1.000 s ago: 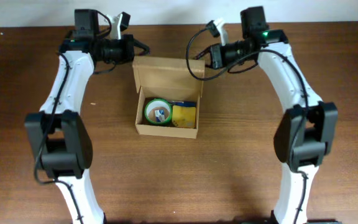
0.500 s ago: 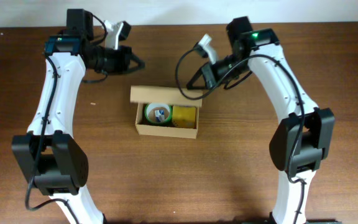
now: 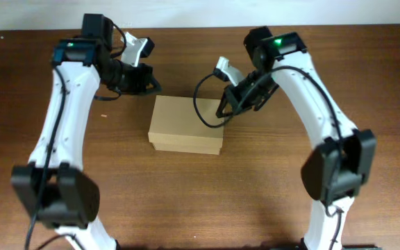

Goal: Pack container
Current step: 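Fold the lid down over the box with both grippers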

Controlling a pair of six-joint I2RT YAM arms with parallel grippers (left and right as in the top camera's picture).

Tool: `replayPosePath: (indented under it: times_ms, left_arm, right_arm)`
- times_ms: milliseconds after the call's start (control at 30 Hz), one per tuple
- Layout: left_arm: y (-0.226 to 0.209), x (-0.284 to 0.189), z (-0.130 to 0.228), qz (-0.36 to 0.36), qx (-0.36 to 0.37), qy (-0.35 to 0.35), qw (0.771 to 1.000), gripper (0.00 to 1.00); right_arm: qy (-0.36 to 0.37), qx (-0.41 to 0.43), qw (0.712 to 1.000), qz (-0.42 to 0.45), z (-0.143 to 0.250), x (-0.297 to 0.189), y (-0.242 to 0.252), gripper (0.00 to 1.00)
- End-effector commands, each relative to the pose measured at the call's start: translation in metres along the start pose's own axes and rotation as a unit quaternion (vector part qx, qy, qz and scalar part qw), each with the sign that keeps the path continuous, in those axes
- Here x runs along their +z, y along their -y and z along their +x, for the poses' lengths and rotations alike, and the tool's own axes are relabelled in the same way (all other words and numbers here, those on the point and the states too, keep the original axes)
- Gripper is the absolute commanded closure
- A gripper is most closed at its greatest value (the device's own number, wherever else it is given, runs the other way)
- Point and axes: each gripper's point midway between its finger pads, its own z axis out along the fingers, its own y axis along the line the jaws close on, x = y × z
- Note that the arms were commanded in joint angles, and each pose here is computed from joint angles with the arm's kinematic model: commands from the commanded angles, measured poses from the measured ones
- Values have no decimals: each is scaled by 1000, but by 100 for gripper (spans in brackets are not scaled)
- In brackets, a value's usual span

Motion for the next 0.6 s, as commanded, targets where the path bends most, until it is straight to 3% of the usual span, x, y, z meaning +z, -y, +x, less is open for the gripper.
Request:
replayPosePath:
  times_ms: [0,200,567]
  left_arm:
    - [23,-37,2,-32,68,28,997,98]
    - [22,-35,21,-58,66,-4,996,98]
    - [-3,52,72,-3,20,-53,998,98]
  right_arm:
    - [36,-56,997,46,2,-37,-28,96]
    - [20,-71,996,50,9,-31,-43,96]
    - [-12,-69,997,13,27,36,-24,96]
